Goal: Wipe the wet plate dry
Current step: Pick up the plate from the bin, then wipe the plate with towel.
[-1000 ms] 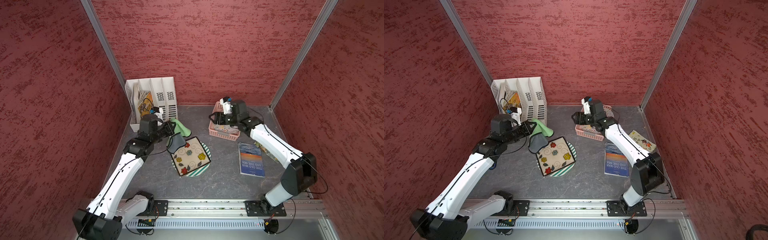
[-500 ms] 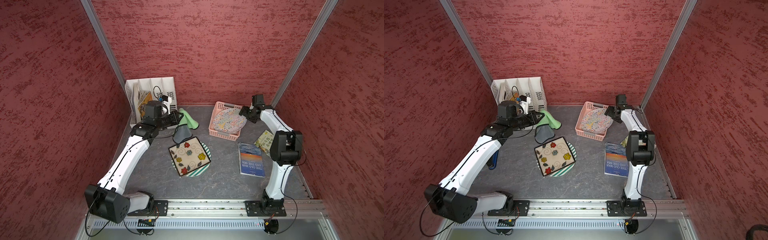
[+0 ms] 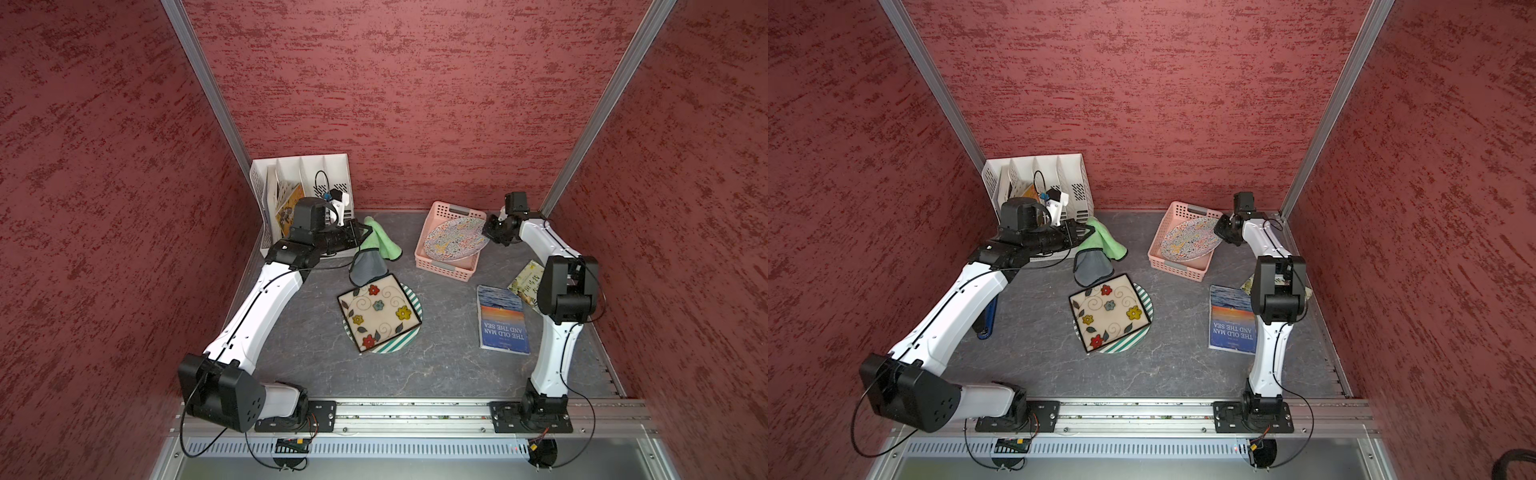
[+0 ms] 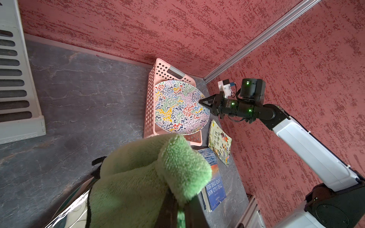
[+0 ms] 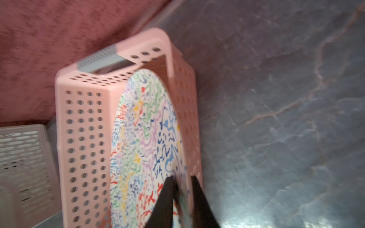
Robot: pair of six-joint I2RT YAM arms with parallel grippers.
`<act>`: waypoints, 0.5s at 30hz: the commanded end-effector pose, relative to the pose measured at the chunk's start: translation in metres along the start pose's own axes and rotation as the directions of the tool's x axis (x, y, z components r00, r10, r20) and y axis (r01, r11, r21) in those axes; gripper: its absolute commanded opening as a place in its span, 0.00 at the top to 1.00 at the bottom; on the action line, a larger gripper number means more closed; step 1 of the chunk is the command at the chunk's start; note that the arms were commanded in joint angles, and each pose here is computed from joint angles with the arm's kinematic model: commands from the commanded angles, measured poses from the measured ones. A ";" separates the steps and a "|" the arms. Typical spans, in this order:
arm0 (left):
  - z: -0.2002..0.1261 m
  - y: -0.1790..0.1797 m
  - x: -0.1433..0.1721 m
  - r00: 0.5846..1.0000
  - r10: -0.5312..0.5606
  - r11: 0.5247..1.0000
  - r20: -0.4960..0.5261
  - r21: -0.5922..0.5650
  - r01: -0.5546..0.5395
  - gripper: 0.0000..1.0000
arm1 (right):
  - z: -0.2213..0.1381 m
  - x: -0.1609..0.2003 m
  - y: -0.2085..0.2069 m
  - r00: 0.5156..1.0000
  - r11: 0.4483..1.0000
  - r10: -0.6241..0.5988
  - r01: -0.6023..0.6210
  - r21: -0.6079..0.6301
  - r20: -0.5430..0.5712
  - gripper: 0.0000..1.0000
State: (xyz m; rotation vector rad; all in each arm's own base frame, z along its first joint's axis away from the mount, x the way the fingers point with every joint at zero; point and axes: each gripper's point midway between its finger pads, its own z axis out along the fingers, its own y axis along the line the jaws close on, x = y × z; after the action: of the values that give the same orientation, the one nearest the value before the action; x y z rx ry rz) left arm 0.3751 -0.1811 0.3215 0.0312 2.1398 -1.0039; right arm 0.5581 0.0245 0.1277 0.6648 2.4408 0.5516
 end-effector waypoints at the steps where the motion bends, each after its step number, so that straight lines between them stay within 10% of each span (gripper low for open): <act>1: -0.002 -0.002 -0.005 1.000 0.013 1.000 0.013 0.025 -0.014 1.00 | -0.008 0.003 -0.017 0.999 0.994 -0.042 0.042 0.102 0.000 1.00; 9: -0.003 -0.001 -0.003 1.000 -0.015 0.999 0.022 0.040 0.014 1.00 | -0.047 -0.017 0.026 0.993 0.995 -0.088 0.091 -0.040 0.077 1.00; 15: -0.004 -0.033 -0.034 0.996 -0.043 0.990 0.076 0.140 0.032 1.00 | -0.143 -0.049 0.115 0.961 0.943 0.001 0.091 -0.321 0.276 1.00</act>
State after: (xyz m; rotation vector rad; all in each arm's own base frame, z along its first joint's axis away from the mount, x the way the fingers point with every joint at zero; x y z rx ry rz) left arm 0.3772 -0.1830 0.3240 -0.0137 2.1297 -1.0816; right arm 0.5494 0.0377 0.1988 0.5848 2.3247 0.6221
